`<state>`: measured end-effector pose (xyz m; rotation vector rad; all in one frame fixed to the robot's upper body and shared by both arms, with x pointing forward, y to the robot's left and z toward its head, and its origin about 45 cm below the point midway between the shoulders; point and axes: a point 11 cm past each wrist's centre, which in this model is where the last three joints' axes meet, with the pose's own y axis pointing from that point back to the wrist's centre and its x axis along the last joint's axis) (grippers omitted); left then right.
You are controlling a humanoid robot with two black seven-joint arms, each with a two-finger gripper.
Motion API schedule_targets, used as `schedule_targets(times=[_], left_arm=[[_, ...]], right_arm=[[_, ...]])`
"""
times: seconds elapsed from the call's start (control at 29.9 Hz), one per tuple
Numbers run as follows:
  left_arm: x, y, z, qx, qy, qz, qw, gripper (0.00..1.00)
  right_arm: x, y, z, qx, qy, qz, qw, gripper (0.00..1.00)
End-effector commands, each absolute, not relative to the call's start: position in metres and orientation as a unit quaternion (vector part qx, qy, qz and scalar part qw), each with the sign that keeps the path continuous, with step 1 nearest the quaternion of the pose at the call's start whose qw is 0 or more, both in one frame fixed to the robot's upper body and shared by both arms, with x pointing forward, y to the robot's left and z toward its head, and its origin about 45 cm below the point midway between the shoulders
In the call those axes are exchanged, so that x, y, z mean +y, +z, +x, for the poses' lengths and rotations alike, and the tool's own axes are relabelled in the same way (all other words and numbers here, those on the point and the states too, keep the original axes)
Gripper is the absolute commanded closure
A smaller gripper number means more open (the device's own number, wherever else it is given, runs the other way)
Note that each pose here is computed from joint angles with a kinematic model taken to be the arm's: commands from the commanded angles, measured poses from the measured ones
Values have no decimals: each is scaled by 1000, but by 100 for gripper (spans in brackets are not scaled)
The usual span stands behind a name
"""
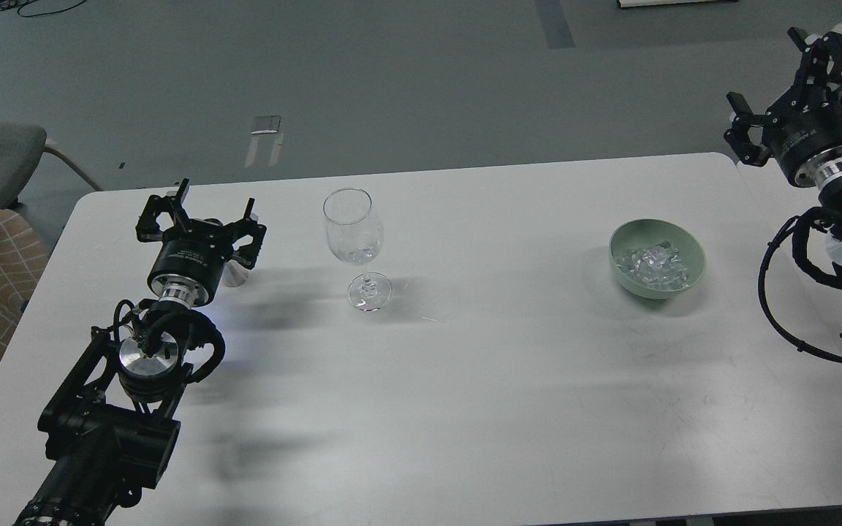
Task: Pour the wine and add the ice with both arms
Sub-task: 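Open the left gripper, release the jigger, and retract the left arm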
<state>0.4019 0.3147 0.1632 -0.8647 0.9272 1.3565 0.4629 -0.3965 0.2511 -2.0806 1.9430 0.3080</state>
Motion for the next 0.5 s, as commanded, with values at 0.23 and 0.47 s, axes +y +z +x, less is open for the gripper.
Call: schedule_targets(times=[0.23, 0.47], left_arm=[[347, 203, 406, 347, 589, -366, 631, 5], [362, 253, 417, 301, 611, -345, 645, 5]], right_arm=[[-399, 253, 463, 673, 105, -719, 140, 0], [-394, 257, 464, 666, 101, -724, 145, 0]])
